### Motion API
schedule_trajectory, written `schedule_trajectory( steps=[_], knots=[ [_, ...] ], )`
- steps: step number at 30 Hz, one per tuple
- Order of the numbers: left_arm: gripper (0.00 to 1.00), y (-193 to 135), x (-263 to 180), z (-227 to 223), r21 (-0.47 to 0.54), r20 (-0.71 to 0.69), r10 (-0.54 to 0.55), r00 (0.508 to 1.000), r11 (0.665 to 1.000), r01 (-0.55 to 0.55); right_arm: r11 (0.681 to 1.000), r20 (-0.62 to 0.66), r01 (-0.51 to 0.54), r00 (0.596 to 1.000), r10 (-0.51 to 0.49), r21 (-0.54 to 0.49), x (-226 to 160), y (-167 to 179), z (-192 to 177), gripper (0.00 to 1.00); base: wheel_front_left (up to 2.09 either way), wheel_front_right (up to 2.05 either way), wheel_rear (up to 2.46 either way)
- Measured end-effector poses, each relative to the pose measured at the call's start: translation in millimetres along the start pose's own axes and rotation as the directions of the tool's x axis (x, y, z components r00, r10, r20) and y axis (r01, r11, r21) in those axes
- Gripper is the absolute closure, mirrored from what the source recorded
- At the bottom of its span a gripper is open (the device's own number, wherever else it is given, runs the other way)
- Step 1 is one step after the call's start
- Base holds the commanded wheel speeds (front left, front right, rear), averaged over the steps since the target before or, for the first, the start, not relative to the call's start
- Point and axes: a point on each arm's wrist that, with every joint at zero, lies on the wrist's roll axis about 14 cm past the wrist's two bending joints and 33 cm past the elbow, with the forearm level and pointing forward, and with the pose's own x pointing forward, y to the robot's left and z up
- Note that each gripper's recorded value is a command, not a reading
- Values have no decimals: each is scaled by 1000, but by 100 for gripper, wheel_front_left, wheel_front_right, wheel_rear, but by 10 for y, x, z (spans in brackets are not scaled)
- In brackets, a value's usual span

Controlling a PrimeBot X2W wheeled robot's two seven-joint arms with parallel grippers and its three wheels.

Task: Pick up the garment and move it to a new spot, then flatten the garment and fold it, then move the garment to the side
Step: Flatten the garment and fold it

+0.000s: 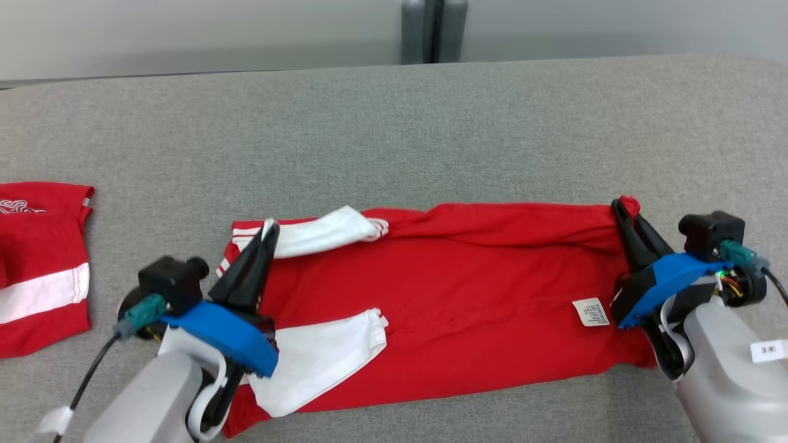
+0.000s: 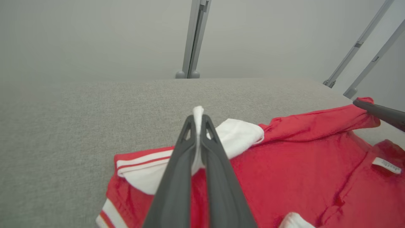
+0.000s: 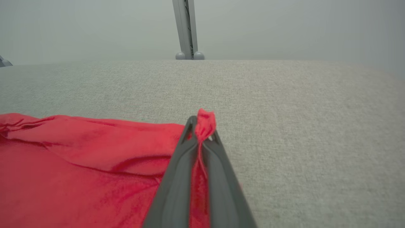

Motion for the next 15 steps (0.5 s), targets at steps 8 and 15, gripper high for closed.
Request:
schedule_trajectory(
  steps=[8, 15],
  knots=[
    [100, -51, -292, -209, -38, -33, 34, 999, 999, -35, 1000, 8, 17, 1000, -17, 15, -155, 26, -56, 100, 0, 0, 0],
    [100, -104, -468, -338, -80, -48, 63, 997, 995, -67, 997, 22, 52, 998, -53, 50, -343, -28, -99, 60, 0, 0, 0]
  ],
)
